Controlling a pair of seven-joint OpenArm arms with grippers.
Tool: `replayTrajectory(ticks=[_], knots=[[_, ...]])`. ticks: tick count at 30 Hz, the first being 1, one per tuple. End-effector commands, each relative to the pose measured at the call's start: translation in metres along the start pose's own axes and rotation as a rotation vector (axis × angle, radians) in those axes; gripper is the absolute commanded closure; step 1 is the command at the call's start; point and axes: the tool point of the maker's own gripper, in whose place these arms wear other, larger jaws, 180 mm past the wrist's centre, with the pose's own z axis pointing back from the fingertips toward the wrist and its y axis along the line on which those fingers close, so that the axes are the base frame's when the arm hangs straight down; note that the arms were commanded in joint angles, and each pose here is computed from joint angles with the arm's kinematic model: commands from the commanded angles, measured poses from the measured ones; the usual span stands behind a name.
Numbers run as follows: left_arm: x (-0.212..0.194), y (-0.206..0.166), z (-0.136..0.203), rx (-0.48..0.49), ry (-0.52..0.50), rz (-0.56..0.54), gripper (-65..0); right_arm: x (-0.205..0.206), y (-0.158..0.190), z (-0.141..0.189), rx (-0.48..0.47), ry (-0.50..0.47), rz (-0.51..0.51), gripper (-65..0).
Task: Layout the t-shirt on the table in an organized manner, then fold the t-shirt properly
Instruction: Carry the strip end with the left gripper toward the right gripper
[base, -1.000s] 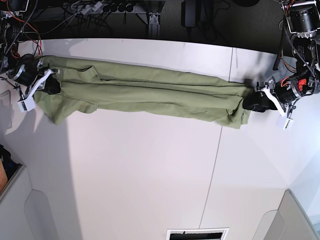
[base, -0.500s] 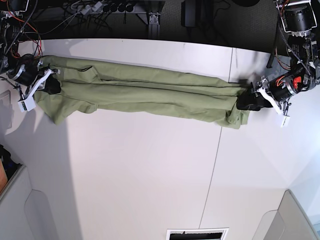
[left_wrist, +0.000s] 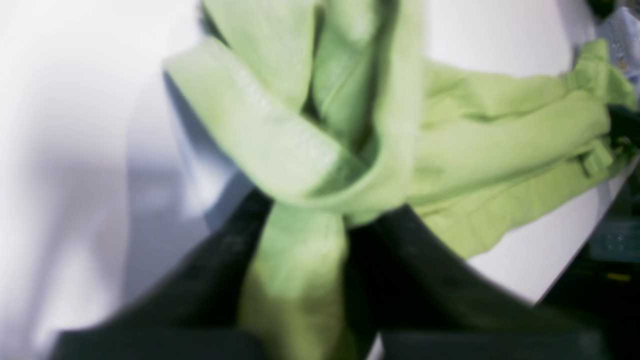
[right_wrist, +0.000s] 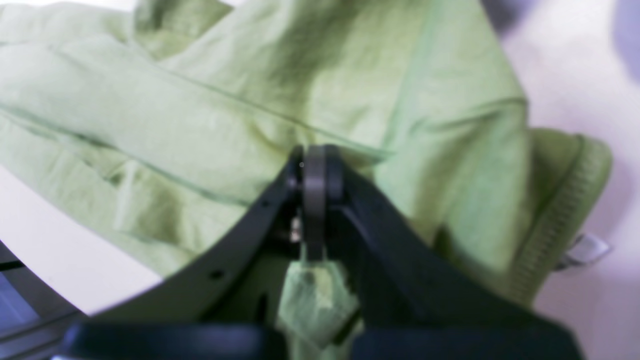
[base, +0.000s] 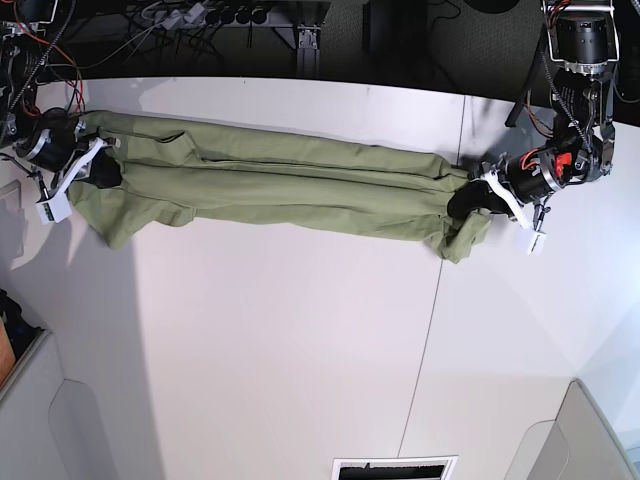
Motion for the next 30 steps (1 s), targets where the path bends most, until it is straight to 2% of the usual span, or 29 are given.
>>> replayTrajectory(ticks=[1,5,8,11,15,19,24,30], knots=[[0.015,0.008,0.008,0.027,-0.020,-0.022,0.0,0.011,-0.003,0.005,-0.004,-0.022,0.012,0.0],[0.040,0.020,0.021,0.067,-0.080,-0.024,0.0,0.011,-0.002,0.005,0.002,-0.026,0.006,0.0],[0.055,0.017,0.034,0.088,-0.085,-0.075,0.0,0.011,-0.001,0.005,0.005,-0.026,0.004,0.0],[0.060,-0.020,0.039,0.024,-0.071,-0.195,0.0,0.012,0.001,0.004,0.012,-0.029,-0.001,0.0],[0.045,-0.079,0.026,-0.054,-0.019,-0.377,0.0,0.007,0.007,-0.001,0.028,-0.018,-0.015,0.0],[0.041,-0.120,0.009,-0.103,-0.017,-0.479,0.0,0.004,0.015,-0.006,0.046,-0.020,-0.031,0.0],[0.041,-0.163,-0.010,-0.201,-0.078,-0.462,0.0,0.001,0.024,-0.012,0.063,-0.018,-0.046,0.0],[0.027,-0.195,-0.040,-0.235,-0.061,-0.467,0.0,0.000,0.023,-0.012,0.058,-0.014,-0.043,0.0]])
